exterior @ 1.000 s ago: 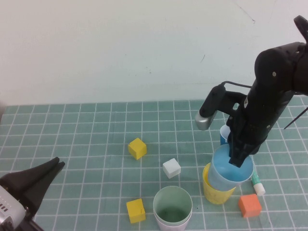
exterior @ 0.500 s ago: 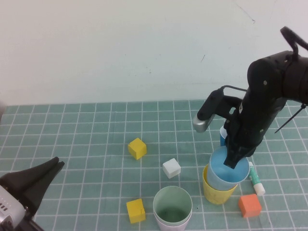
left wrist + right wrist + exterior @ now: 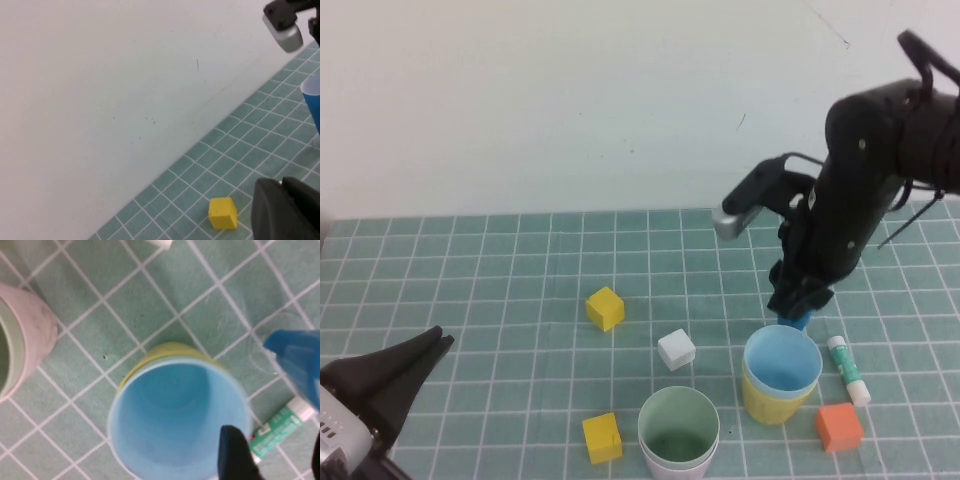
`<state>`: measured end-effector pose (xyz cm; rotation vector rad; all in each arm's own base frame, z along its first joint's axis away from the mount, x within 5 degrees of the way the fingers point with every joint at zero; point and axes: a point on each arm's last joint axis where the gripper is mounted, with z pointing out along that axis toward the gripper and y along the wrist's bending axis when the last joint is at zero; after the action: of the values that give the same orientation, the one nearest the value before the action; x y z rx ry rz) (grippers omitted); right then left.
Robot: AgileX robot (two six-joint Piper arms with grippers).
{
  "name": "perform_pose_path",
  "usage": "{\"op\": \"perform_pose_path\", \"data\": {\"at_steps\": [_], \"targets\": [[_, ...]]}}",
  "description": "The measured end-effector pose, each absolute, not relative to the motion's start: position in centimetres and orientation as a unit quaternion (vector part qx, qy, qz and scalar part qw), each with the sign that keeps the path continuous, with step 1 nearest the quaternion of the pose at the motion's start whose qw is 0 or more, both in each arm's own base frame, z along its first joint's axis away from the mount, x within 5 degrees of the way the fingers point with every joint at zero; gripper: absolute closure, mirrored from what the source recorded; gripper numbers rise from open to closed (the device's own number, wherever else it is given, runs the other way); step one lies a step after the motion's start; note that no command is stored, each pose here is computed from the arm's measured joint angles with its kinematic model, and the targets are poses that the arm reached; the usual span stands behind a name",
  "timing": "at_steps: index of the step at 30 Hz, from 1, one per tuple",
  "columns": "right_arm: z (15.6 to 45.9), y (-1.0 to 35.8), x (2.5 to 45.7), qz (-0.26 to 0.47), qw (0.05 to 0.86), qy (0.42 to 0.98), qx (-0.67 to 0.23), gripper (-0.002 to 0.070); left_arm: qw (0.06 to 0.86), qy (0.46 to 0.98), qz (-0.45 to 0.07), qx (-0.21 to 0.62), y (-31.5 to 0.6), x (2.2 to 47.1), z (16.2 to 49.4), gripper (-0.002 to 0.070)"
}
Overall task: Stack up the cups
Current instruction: Place the blue cup on the yellow cup, then pick up the yellow cup
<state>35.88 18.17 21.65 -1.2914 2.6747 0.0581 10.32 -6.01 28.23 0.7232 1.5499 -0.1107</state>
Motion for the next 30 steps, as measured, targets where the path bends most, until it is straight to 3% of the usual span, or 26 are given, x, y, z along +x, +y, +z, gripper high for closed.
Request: {"op": "perform_pose_path", "data": {"at_steps": [9, 19, 30], "targets": [[26.5, 17.9, 34.8, 0.036, 0.110, 0.899, -0.422, 0.0351, 0.655, 0.683, -0.046, 0.320, -6.0, 10.3, 28.2, 0.0676], [21.2, 16.8, 33.1, 0.026, 0.092, 0.929, -0.357, 0.0346, 0.655, 0.683, -0.046, 0.320, -6.0, 10.3, 28.2, 0.0676], [15.7, 16.5, 34.5, 0.019, 0.064, 0.943, -0.325, 0.0342, 0.655, 0.683, -0.046, 0.320, -6.0, 10.3, 28.2, 0.0676]]}}
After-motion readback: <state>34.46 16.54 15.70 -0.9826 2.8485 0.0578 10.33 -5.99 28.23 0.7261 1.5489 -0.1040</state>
